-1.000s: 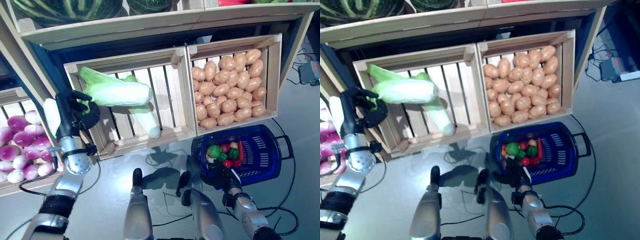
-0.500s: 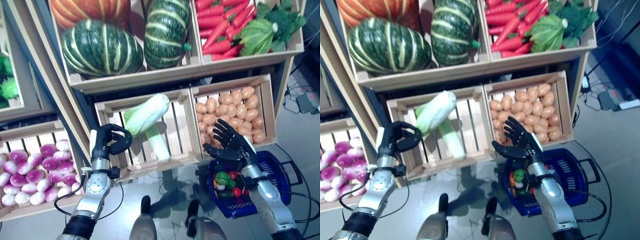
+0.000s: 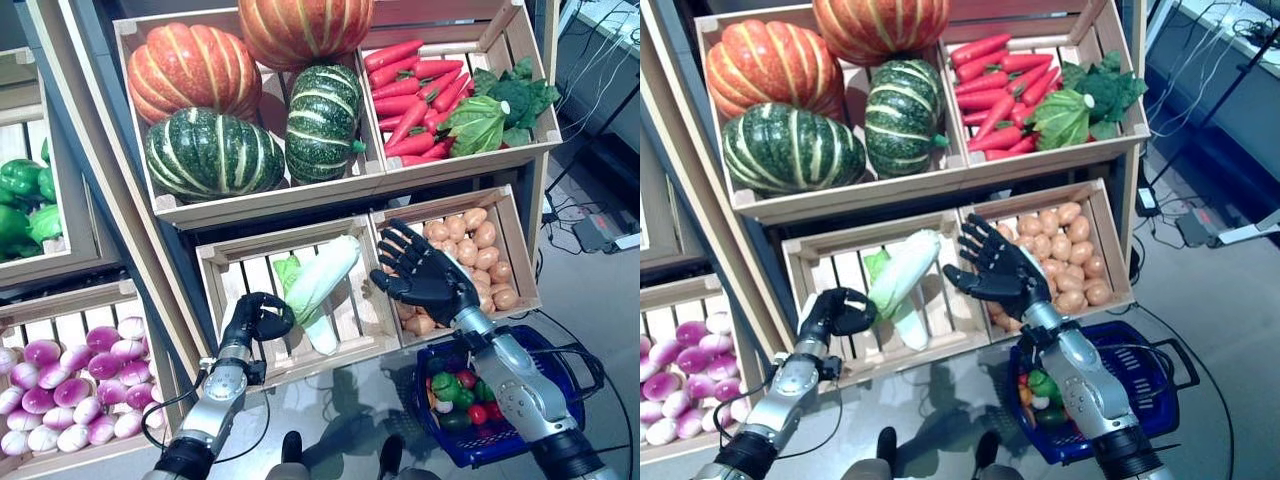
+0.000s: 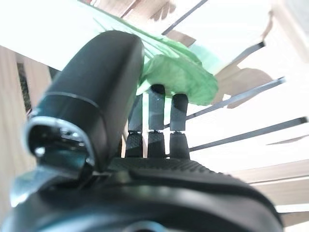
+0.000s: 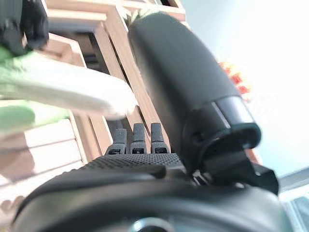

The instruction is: Put vegetables into the basket

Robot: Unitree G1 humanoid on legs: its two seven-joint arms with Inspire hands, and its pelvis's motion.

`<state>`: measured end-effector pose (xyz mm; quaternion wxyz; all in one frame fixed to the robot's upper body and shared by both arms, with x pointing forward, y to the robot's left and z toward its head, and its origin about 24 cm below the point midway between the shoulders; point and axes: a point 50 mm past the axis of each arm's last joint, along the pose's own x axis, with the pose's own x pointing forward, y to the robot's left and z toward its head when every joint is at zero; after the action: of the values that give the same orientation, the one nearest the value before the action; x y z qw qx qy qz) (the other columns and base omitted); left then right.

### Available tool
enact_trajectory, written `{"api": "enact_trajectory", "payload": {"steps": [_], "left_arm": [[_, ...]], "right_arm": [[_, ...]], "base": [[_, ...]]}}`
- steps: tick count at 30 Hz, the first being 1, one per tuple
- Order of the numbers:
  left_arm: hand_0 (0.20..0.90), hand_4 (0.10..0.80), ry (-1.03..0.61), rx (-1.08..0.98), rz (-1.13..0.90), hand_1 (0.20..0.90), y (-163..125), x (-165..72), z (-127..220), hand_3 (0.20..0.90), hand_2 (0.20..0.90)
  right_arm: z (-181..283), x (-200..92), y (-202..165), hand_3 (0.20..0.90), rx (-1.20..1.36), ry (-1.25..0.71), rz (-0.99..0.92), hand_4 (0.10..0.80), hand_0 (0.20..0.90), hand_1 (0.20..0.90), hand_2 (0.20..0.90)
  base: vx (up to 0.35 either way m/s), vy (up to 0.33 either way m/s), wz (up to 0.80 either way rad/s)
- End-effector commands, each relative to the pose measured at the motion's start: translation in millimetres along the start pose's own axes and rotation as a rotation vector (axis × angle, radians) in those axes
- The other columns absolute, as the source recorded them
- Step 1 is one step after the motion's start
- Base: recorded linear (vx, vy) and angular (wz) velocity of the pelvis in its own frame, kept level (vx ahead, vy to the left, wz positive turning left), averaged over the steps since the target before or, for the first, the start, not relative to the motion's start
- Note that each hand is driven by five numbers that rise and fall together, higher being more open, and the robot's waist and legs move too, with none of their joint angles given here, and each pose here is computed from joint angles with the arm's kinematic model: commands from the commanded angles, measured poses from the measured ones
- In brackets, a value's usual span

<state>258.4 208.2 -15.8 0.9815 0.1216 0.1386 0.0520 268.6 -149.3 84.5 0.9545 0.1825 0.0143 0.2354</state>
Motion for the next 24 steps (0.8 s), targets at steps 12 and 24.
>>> {"api": "enact_trajectory", "payload": {"steps": [12, 24], "left_arm": [[0.3, 0.4, -0.2, -0.005, -0.124, 0.3, -17, 14, 43, 0.3, 0.3], [0.3, 0.4, -0.239, 0.011, -0.138, 0.3, -19, 11, 49, 0.3, 0.3]], "right_arm": [[16, 22, 49, 0.9, 0.227, -0.072, 0.252, 0.8, 0.9, 0.9, 0.9], [-1, 26, 44, 0.9, 0.314, -0.069, 0.199, 0.8, 0.9, 0.9, 0.9]], "base": [[0.044, -0.007, -0.01], [0.027, 0.001, 0.0]]}}
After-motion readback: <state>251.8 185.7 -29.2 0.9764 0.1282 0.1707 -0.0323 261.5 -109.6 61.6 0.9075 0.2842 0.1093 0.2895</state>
